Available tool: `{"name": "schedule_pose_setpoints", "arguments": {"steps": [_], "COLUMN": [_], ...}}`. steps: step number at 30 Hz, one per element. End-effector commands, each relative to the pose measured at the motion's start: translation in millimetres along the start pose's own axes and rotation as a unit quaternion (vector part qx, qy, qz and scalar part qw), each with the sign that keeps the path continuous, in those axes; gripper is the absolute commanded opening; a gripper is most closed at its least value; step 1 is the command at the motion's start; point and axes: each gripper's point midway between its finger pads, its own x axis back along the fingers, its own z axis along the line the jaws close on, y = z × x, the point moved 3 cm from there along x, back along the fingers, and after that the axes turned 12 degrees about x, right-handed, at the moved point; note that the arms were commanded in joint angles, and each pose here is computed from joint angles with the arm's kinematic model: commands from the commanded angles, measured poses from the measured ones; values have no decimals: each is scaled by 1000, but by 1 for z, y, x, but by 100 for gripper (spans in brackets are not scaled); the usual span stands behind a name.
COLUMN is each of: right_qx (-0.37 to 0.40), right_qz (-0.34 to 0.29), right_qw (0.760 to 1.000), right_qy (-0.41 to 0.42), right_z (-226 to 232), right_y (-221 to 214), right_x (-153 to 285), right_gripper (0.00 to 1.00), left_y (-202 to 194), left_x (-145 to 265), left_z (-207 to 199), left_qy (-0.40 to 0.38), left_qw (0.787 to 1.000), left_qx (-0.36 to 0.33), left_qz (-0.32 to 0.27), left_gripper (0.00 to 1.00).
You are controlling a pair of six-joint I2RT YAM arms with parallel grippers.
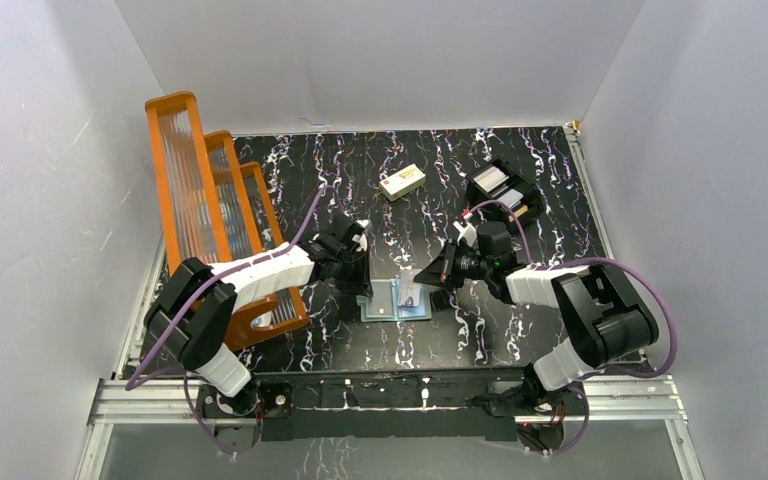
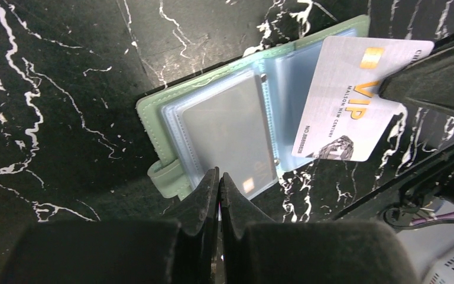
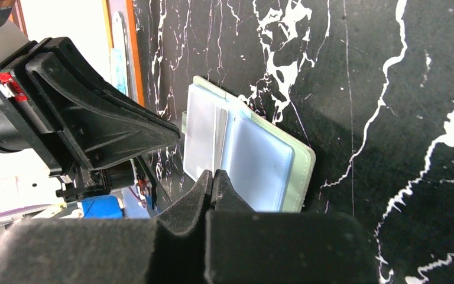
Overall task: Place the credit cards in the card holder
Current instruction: Insert the credit card into the card holder.
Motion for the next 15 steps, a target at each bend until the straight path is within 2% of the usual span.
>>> {"name": "schedule_pose_setpoints", "arguments": {"steps": [1, 15], "right_qx": [36, 40], "right_qz": [-21, -12], "right_qw": [998, 998], "right_qy": [38, 38], "right_z": [12, 10], "right_y": [10, 8], "right_x": [-6, -19], "right_gripper": [0, 0], "left_y": [-7, -22], "left_x": [0, -9], "left_z": [13, 32], "left_qy": [34, 72], "left_qw": [999, 997], "left_qx": [-15, -18], "left_qz": [-1, 13], "left_gripper": [0, 0]}}
